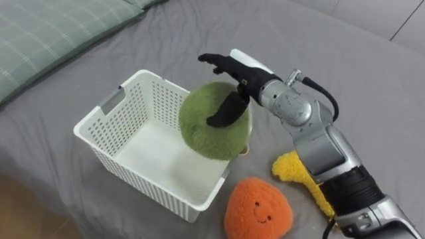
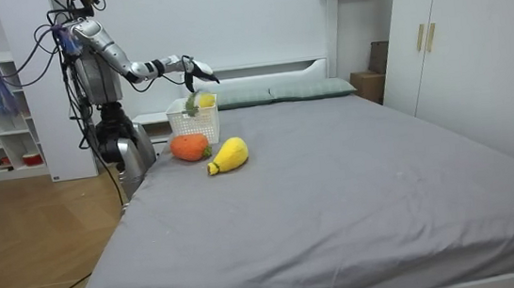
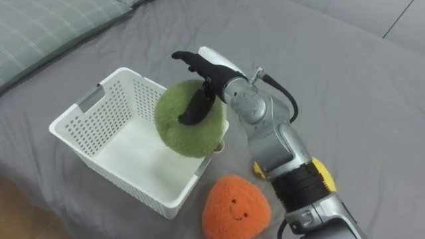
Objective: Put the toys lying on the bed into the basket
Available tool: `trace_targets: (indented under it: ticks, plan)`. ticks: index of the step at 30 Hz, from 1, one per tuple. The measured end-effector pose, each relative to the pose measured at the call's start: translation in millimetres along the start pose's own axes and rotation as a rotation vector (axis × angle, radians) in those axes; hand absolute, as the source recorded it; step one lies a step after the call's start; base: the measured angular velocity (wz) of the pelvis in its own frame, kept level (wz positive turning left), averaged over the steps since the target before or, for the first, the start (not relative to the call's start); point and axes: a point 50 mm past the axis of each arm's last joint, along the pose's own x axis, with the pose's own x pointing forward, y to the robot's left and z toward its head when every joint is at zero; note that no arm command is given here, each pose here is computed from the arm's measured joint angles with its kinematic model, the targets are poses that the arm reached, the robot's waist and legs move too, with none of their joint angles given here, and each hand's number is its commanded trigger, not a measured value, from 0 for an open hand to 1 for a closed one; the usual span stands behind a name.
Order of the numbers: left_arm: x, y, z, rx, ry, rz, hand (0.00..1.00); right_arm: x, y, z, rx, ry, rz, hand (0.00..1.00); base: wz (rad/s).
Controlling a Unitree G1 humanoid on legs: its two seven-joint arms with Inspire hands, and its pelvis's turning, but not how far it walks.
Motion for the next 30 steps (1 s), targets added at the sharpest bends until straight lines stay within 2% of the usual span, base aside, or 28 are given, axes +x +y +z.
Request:
trace_targets:
  ticks: [13,30]
  plan:
    - [-0.1,1.6,6.6,-0.016,-0.035,-0.002,0.0,-4.7,-8.5,-10.5,-0.007,0.012,-0.039,0.0,-0.05]
    - [0.0,4.6,5.2,-0.018,-0.031,0.01,0.0,-8.0,-6.5,-32.4,0.012,0.071,-0.049,0.0,-0.07]
